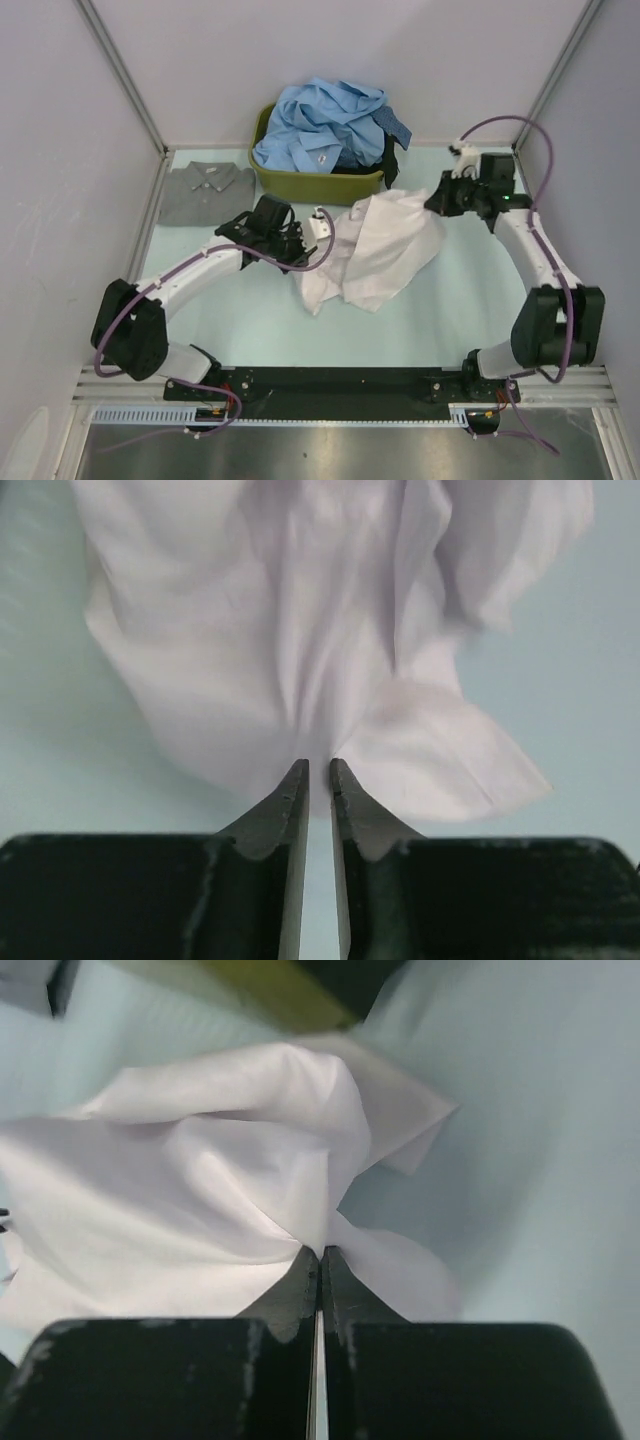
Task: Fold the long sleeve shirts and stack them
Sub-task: Flatten the shirt out
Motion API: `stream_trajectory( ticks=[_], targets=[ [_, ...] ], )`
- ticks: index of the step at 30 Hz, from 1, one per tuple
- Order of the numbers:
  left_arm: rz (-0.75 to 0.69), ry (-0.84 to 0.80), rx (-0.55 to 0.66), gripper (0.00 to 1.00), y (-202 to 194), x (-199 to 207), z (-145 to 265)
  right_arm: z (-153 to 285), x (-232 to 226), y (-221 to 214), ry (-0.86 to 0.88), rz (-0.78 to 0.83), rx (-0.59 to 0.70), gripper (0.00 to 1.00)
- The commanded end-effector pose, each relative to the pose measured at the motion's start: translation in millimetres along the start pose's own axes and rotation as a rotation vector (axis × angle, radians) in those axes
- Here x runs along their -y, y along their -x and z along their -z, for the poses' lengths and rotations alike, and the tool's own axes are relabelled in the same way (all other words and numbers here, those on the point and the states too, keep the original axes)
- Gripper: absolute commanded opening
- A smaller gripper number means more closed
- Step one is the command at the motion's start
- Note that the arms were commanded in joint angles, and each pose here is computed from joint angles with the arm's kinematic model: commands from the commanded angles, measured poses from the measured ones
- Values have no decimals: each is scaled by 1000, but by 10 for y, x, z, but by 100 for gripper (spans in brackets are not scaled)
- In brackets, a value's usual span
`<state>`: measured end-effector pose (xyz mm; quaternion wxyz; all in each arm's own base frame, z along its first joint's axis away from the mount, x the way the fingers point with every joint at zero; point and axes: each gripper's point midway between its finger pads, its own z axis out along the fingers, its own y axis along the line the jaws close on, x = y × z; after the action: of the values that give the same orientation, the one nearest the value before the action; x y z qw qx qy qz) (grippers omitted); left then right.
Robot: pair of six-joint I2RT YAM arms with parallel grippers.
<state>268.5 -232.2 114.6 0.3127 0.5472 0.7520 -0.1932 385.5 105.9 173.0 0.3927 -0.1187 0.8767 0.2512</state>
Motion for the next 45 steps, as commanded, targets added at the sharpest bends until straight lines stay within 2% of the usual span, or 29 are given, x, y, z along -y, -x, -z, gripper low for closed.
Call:
stream_trajectory(
  ticks=[1, 2, 5, 6, 9, 14, 18, 19, 20, 22, 23, 25, 27, 28, 29, 30, 33, 35, 39, 45],
  targets=[
    [-34, 18, 0, 24, -112, -59, 280, 934, -204, 913, -57, 168, 237, 0],
    [-26, 20, -6, 26, -163, -73, 294, 1048, -234, 907, -64, 182, 225, 0],
    [5, 1, 17, 47, -217, -87, 362, 1393, -417, 1013, -51, 249, 259, 0],
    [26, 0, 52, 58, -133, -89, 370, 1446, -469, 1009, -45, 241, 267, 0],
    [88, -40, 178, 76, 200, -17, 291, 1504, -549, 869, -38, 229, 257, 0],
    [18, -100, 217, 81, 664, 189, -52, 1584, -787, 865, 33, 224, 284, 0],
    [122, -127, 409, 83, 1203, 126, 183, 1614, -1502, 1112, 199, 287, 372, 0],
    [143, -121, 444, 84, 1252, 95, 281, 1585, -1834, 1072, 285, 300, 371, 0],
    [144, -113, 502, 86, 1365, 109, 453, 1622, -1965, 1184, 296, 322, 433, 0],
    [151, -109, 525, 89, 1341, 149, 589, 1537, -2155, 1126, 346, 322, 447, 0],
    [185, -106, 523, 98, 1310, 163, 633, 1525, -2266, 1160, 373, 317, 477, 0],
    [210, -115, 527, 99, 1256, 240, 709, 1355, -2169, 1052, 339, 283, 448, 0],
    [270, -134, 491, 99, 1139, 289, 641, 1227, -1743, 979, 179, 211, 424, 1],
    [304, -113, 465, 99, 1071, 253, 587, 1039, -1474, 726, 114, 167, 350, 2],
    [327, -106, 438, 100, 987, 247, 533, 998, -1269, 630, 61, 136, 325, 5],
    [348, -95, 408, 99, 872, 244, 457, 986, -968, 537, -8, 100, 299, 19],
    [399, -33, 333, 97, 575, 192, 288, 903, -519, 63, -55, -12, 160, 39],
    [392, -4, 283, 98, 405, 198, 198, 847, -421, -207, -60, -61, 68, 48],
    [294, 9, 151, 99, 183, 315, -88, 803, -449, -448, -5, -107, 7, 71],
    [295, 123, -54, 99, -226, 50, -460, 693, -383, -675, -9, -151, -36, 82]
  ],
)
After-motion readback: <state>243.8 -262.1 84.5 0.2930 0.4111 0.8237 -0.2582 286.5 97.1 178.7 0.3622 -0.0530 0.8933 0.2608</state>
